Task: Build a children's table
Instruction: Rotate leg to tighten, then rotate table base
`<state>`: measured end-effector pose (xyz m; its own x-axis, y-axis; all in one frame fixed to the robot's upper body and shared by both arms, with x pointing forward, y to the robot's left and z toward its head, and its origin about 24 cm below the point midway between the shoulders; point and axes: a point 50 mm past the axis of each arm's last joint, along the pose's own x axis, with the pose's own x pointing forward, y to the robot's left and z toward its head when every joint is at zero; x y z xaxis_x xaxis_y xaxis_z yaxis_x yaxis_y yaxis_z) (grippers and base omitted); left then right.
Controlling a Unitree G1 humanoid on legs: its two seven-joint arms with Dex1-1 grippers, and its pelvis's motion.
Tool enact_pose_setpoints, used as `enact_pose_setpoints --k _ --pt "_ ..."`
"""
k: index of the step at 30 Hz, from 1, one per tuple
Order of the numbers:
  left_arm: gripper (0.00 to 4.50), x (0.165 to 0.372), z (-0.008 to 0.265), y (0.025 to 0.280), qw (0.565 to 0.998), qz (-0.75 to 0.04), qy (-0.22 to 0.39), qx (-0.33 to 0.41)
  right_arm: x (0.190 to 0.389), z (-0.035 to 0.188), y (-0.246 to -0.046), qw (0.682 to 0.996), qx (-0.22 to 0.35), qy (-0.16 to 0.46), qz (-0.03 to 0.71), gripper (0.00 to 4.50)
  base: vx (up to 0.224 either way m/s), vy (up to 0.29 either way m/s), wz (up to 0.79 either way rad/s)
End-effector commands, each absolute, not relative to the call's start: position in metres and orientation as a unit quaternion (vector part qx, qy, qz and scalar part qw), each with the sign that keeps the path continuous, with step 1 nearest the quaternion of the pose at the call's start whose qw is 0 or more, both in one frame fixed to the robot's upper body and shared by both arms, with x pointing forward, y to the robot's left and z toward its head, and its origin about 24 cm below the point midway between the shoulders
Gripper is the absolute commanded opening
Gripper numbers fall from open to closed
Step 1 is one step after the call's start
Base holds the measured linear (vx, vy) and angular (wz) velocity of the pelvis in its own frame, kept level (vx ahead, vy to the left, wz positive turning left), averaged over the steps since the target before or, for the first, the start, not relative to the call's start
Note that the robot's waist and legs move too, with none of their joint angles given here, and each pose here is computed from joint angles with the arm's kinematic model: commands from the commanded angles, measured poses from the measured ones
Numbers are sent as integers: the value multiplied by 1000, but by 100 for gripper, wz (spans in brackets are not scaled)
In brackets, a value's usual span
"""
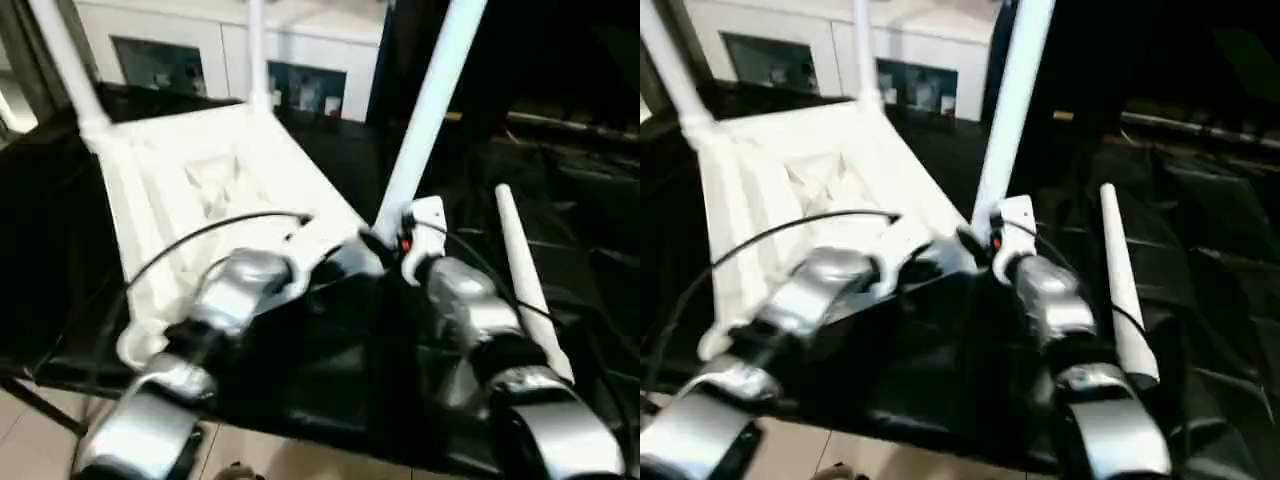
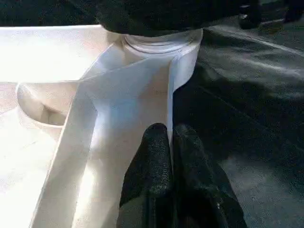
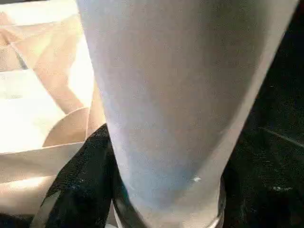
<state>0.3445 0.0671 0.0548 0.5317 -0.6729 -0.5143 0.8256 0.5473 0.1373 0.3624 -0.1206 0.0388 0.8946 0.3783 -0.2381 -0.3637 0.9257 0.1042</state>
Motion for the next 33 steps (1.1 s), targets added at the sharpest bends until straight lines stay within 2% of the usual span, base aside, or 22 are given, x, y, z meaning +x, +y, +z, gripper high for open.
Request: enact_pose_setpoints --k 1,4,5,8,9,11,14,16,18,20,22,25,28,32,33 --pt "0 349 66 61 864 -436 172 182 348 7 -127 965 18 198 173 266 0 0 0" --pt "0 348 63 63 861 -440 175 184 349 12 -124 967 9 176 186 266 0 0 0" --pt "0 348 63 64 860 -441 175 186 350 14 -124 968 11 168 189 320 0 0 0" --pt "0 348 62 66 861 -442 173 184 352 19 -124 969 21 153 194 340 0 0 0" --pt "0 348 63 66 861 -443 170 183 352 20 -124 969 15 149 197 362 0 0 0" --pt "0 347 64 66 860 -449 161 181 354 24 -126 970 -3 136 204 370 0 0 0" --pt "0 344 69 61 854 -471 127 181 351 36 -140 969 18 94 229 370 0 0 0" --pt "0 344 70 60 854 -473 123 179 350 37 -142 968 22 88 234 370 0 0 0" --pt "0 345 78 56 864 -470 93 158 339 44 -158 960 36 62 270 370 0 0 0" --pt "47 347 87 54 874 -466 76 119 327 47 -170 951 39 50 301 375 0 0 0" --pt "58 347 91 55 875 -467 71 104 322 49 -174 947 39 47 315 375 0 0 0" --pt "80 352 105 64 887 -449 45 98 313 52 -178 936 47 43 346 375 0 0 0" --pt "101 359 117 84 911 -400 24 95 308 53 -176 925 40 52 373 375 0 0 0" --pt "130 361 131 133 943 -310 26 118 300 52 -168 910 25 69 407 375 0 0 0" --pt "138 361 131 133 943 -310 26 118 300 52 -168 910 25 69 407 375 0 0 0"
